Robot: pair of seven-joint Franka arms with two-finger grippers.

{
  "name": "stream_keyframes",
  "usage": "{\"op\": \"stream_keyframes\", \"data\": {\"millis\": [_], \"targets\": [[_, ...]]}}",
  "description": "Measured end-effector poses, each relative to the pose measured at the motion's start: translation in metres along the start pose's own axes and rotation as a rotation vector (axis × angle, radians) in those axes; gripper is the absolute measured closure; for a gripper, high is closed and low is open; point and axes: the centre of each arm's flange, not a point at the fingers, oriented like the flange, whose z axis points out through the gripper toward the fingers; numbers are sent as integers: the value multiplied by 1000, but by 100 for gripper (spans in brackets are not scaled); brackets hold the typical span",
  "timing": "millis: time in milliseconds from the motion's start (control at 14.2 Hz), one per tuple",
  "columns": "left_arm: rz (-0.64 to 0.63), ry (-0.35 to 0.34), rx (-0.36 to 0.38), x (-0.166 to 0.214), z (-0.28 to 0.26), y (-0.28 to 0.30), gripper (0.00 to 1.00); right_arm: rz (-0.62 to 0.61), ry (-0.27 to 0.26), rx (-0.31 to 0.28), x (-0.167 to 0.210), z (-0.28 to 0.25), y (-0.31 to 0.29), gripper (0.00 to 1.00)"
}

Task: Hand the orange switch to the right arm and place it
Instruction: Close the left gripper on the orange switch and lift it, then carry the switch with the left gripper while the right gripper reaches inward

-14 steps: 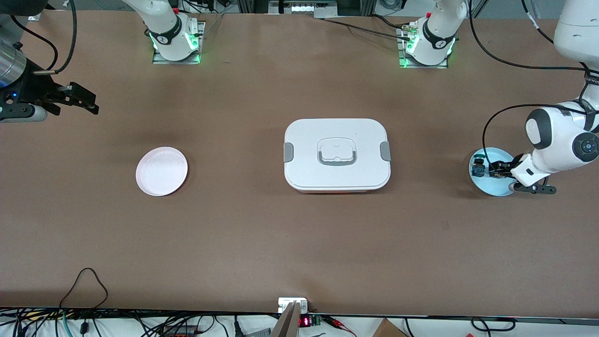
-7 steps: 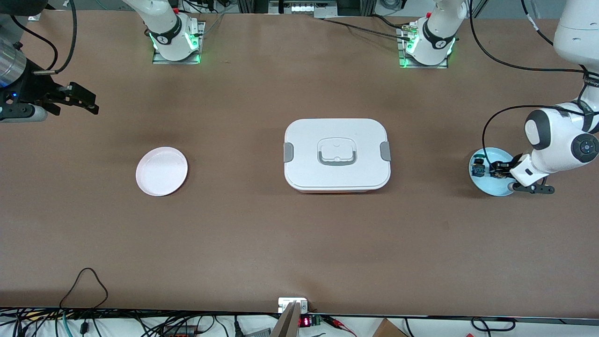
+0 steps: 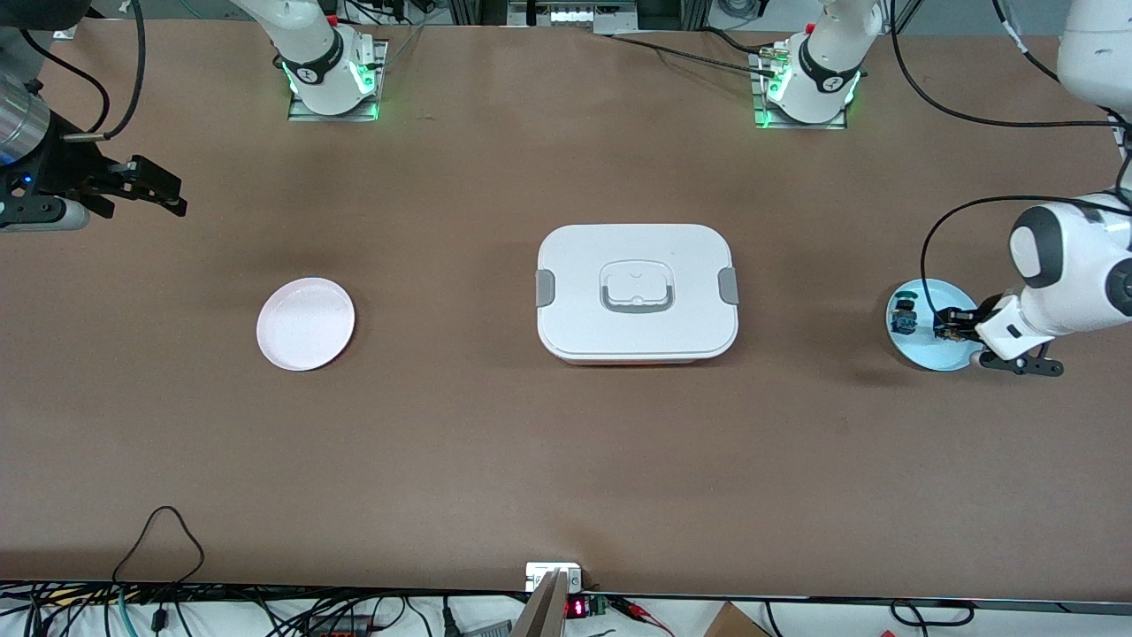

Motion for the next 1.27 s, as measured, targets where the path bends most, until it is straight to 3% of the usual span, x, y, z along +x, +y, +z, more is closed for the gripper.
{"op": "stream_keyframes", "data": {"millis": [282,494,846,987,1269], "targets": [[115,9,-38,16,-59,12,28,0,0,0,0,0,0,0],[197,-22,-191,19,-86,26,28,0,0,0,0,0,0,0],[372,-54,-527,22,-125,93,28,0,-5,0,1,2,0,0],[521,-4,-633,28,-135,131,28,0,-13,-1,3,7,0,0],[762,222,-906,42,-161,205,28,-8,-35,-3,10,20,-5,0]]}}
